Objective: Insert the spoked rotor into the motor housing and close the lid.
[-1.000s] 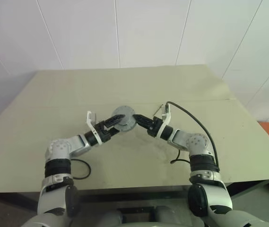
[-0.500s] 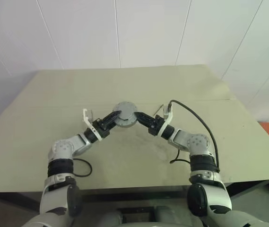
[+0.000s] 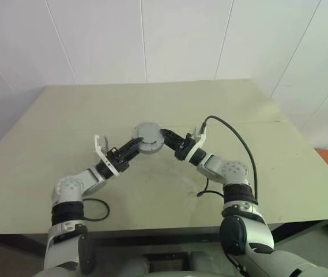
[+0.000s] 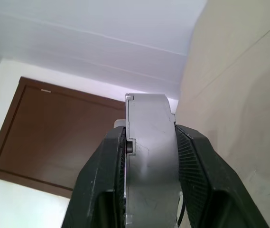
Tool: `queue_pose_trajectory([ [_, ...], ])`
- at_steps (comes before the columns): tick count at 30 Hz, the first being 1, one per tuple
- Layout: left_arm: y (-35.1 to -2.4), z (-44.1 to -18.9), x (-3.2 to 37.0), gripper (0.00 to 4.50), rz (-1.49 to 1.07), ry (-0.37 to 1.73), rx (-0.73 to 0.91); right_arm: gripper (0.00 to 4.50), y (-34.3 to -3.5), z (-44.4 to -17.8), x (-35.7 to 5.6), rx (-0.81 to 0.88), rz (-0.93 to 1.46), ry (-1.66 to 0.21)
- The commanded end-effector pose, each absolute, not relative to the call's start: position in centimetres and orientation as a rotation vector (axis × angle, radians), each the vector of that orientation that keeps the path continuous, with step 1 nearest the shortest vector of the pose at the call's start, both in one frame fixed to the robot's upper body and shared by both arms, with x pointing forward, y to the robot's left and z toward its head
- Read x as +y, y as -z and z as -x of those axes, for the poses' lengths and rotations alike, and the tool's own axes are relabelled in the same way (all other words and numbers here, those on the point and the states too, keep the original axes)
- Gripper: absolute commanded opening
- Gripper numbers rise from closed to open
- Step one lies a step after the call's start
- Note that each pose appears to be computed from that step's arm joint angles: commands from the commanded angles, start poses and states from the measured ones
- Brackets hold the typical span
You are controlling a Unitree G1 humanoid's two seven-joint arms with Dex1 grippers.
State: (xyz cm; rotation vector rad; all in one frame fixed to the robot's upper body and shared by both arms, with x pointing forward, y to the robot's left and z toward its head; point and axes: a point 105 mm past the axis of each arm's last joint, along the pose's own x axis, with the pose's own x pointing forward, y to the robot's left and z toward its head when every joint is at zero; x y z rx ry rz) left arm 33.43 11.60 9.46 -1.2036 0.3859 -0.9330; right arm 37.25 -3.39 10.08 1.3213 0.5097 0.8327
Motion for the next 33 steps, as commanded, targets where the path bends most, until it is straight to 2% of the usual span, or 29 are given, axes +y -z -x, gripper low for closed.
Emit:
queue_pose_trajectory([
  [1,-12.2,-33.1,9.3,2.12,1.154,1.096,0.339,2.86,-11.4,-37.0,-1.5,0.523,-1.284,-0.905],
  [4,-11.9,-33.2,9.1,2.12,1.163,1.089,0.343,3.87,-12.0,-37.1,-1.5,0.514,-1.309,-0.910],
  [9,-12.9,-33.9,9.5,2.12,1.249,1.069,0.267,3.87,-12.4,-36.7,-1.4,0.509,-1.307,-0.945],
  [12,-13.6,-35.0,10.8,2.12,1.340,1.016,0.166,3.87,-11.7,-37.0,-1.8,0.506,-1.322,-0.895],
  [17,-14.1,-35.7,12.2,2.12,1.413,0.969,0.096,3.87,-11.8,-37.4,-2.3,0.478,-1.336,-0.878],
  [33,-13.2,-37.9,16.3,2.12,1.487,0.717,-0.061,3.87,-13.3,-37.0,-2.7,0.395,-1.329,-0.948],
])
